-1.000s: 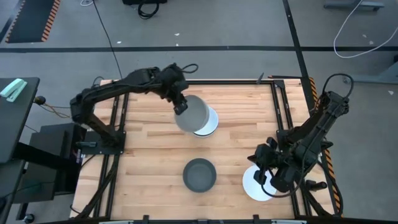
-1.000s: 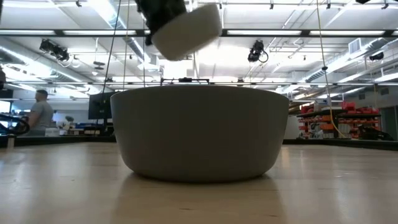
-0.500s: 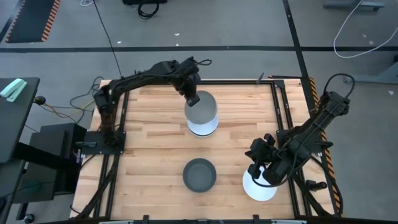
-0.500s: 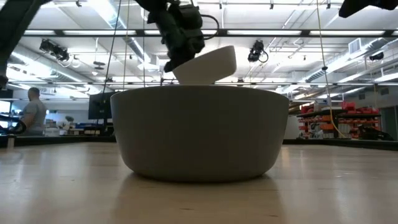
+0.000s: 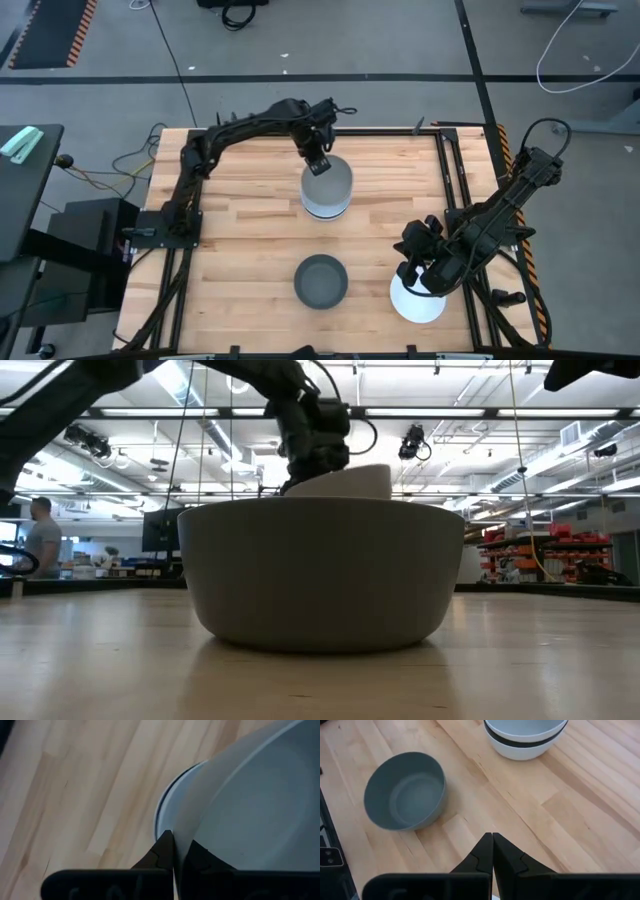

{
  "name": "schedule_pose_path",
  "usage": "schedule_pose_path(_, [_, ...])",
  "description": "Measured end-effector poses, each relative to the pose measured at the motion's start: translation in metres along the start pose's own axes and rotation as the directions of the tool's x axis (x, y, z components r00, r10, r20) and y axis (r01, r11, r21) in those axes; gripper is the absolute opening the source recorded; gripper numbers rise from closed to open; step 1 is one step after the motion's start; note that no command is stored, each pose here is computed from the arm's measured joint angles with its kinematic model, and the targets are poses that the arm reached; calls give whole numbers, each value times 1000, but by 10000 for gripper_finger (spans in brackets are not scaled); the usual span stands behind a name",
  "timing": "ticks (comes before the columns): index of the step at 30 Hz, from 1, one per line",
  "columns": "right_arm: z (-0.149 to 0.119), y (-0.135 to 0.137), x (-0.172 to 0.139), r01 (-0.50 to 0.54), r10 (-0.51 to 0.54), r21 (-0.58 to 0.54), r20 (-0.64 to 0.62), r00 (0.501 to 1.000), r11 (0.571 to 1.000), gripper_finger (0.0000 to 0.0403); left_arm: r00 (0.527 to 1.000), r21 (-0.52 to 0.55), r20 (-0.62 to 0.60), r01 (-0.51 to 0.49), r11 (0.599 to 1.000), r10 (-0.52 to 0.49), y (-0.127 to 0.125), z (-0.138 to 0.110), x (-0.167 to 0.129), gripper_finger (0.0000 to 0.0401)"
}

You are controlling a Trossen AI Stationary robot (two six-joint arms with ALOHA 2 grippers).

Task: Nest bowls inside each other
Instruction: Stack the gray bowl on the top white bowl

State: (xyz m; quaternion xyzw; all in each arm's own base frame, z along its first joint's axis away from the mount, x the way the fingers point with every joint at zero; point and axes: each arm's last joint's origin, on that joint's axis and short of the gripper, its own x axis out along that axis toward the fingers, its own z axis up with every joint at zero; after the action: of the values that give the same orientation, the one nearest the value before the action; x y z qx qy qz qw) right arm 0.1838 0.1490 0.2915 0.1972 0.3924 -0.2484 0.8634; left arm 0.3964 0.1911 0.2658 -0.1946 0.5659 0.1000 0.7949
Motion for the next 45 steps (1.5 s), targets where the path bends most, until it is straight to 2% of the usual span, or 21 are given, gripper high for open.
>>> schedule_pose_path(6, [0, 0, 0, -2, 2, 3, 0, 1000, 1000, 11, 999, -8, -51, -5, 1000, 5, 5, -3, 10, 9])
schedule_pose_path(13, [0, 0, 0, -3, 3, -5, 1, 1000, 1000, 11, 998, 3, -63, -2, 1000, 2, -1, -2, 17, 9])
schedule_pose_path(18, [0, 0, 0, -3, 3, -17, 1, 1000, 1000, 11, 994, 11, -98, -37, 999, 38, -2, -3, 30, 9])
schedule_pose_path(23, [0, 0, 0, -2, 3, -27, 1, 1000, 1000, 11, 990, 3, -130, -57, 998, 56, 3, -3, 44, 9])
schedule_pose_path(29, [0, 0, 0, -2, 2, -34, 1, 1000, 999, 11, 987, -7, -148, -67, 998, 66, 8, -4, 48, 11])
schedule_pose_path(41, [0, 0, 0, -2, 2, -35, 1, 1000, 999, 11, 980, -19, -199, 17, 1000, -20, 9, -9, 47, 16])
schedule_pose_path(45, [0, 0, 0, -2, 2, -35, 1, 1000, 999, 11, 980, -16, -198, 19, 1000, -21, 9, -9, 47, 37])
